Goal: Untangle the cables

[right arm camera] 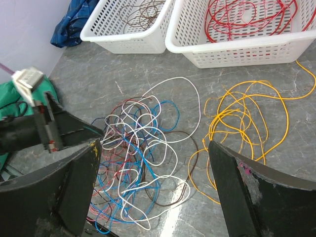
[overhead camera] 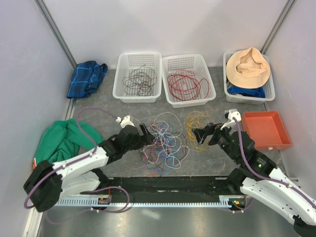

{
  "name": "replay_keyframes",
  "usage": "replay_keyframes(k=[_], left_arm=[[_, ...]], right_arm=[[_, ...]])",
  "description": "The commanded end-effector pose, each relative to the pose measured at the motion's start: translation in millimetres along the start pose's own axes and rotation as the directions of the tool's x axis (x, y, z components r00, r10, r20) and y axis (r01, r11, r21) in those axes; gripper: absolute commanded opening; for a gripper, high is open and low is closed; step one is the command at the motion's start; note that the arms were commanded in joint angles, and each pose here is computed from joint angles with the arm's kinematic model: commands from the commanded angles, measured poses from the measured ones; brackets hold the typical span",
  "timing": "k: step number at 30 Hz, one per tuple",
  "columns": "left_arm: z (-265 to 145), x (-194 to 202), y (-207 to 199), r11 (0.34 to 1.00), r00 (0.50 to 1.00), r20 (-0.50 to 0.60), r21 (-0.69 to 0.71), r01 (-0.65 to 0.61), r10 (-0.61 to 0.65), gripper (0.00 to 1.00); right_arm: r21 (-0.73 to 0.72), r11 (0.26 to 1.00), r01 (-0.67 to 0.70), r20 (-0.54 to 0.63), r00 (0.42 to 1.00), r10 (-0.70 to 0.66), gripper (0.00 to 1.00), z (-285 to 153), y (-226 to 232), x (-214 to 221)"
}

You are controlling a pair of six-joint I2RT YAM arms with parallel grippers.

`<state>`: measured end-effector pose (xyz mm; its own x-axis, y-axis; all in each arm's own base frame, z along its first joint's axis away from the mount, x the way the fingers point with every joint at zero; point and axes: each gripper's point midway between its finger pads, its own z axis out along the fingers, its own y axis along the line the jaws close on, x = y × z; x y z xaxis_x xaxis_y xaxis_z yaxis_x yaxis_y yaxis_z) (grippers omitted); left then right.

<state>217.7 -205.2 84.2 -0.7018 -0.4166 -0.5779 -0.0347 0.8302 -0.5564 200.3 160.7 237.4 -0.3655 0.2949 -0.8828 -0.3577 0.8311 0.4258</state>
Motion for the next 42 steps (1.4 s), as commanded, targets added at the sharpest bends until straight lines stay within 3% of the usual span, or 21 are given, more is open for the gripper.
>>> replay_keyframes(k=[1,4,7,10,11,13,16,18,23,26,36,42], left_arm=[[18,26,-10,0.992,0.985,-0.126,0.022,0.125,-0.121,0.99],[26,44,-10,0.988,0.971,-0.192,0.037,0.153,-0.143,0.95],[28,53,-12,0.987,0.966,-0.225,0.060,0.146,-0.129,0.81],[27,56,-18,0.989,0.968,-0.241,0.111,0.095,-0.066,0.44],[26,53,-24,0.987,0.970,-0.242,0.139,0.076,-0.040,0.18],[24,50,-27,0.987,0.972,-0.233,0.162,0.004,0.035,0.02],[14,28,-46,0.973,0.977,-0.163,0.209,-0.101,0.137,0.02],[3,-3,-70,0.957,0.983,-0.059,0.243,-0.156,0.175,0.02],[-27,-61,-102,0.920,0.944,0.126,0.215,-0.326,0.305,0.02],[-37,-79,-114,0.906,0.923,0.174,0.200,-0.374,0.343,0.02],[-41,-84,-135,0.892,0.920,0.179,0.239,-0.385,0.349,0.02],[-47,-81,-142,0.882,0.920,0.182,0.269,-0.387,0.348,0.02]], right_arm=[[-0.016,1.000,-0.012,0.022,1.000,0.013,0.98,1,4,-5],[-0.008,1.000,-0.009,0.024,1.000,0.009,0.98,-1,2,-6],[-0.005,1.000,-0.008,0.024,1.000,0.008,0.98,-1,2,-6],[-0.001,1.000,-0.009,0.023,1.000,0.009,0.98,0,1,-5],[-0.002,1.000,-0.008,0.019,1.000,0.008,0.98,0,1,-5],[0.004,1.000,-0.007,0.021,1.000,0.006,0.98,0,0,-5],[0.002,1.000,-0.008,0.021,1.000,0.008,0.98,0,1,-6],[-0.002,1.000,-0.007,0.025,1.000,0.007,0.98,0,3,-8],[-0.048,0.999,-0.006,0.024,1.000,0.007,0.98,-1,11,-9],[-0.116,0.993,-0.009,0.008,1.000,0.010,0.96,0,23,-4],[-0.331,0.940,-0.078,-0.095,0.994,0.050,0.90,19,68,21],[-0.298,0.952,-0.073,-0.073,0.996,0.053,0.89,45,66,26]])
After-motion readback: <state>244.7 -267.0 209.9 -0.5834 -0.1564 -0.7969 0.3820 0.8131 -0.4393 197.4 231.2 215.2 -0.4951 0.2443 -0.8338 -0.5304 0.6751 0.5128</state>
